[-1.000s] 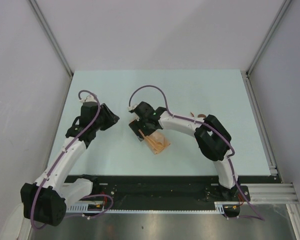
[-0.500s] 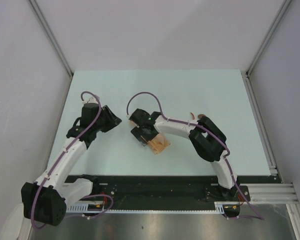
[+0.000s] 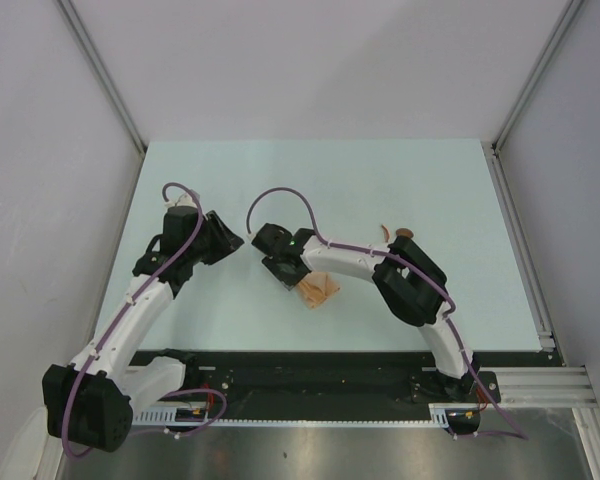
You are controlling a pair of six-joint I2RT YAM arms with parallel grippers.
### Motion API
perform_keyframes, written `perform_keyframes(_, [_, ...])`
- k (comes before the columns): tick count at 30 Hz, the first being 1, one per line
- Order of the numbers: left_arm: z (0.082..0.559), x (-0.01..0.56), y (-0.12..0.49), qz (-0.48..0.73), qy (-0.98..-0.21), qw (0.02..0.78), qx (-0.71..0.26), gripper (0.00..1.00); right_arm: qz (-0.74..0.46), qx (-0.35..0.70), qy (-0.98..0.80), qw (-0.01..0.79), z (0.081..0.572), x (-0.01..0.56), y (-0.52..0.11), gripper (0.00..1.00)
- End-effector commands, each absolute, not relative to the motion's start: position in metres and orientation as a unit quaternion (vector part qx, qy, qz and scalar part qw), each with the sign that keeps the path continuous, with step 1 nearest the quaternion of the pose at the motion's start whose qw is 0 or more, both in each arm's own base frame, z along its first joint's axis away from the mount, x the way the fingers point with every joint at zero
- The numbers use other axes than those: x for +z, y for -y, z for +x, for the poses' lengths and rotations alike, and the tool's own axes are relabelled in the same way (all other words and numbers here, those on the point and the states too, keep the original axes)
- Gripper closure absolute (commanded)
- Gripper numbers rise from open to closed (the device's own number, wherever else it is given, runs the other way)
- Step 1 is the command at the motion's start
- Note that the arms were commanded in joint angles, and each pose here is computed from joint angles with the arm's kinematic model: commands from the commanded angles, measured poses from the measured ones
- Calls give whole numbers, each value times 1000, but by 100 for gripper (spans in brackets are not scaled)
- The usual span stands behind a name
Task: Fold the napkin into a case and place the utensils inside
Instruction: Pick up the smaller rectangle-folded napkin from the center of the board.
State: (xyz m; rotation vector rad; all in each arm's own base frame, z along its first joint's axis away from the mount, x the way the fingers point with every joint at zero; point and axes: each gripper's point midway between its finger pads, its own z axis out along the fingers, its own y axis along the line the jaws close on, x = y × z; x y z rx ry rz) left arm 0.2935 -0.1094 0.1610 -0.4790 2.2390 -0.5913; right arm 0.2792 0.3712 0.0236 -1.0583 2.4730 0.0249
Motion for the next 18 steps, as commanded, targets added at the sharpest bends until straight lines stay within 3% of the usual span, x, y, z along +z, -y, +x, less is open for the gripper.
perform_keyframes(1, [297,166,110,-175,-872,390,-238,53,-379,-40,-901,209,286,0,-354,55])
perform_keyframes(3, [296,165,110,-175,-872,390,-238,53,-377,-38,-902,207,288,-2,-353,57])
perform_keyframes(7, [296,165,110,-177,-872,389,-237,53,-371,-29,-906,203,292,-6,-350,70])
perform_keyframes(8, [297,163,109,-177,-873,388,-236,53,-372,-30,-905,204,294,-6,-349,84])
perform_keyframes(10, [297,162,109,-178,-873,388,-236,52,-372,-33,-904,206,297,-6,-348,98])
perform_keyframes(18, [297,159,110,-181,-875,382,-237,52,-368,48,-901,226,290,41,-384,100])
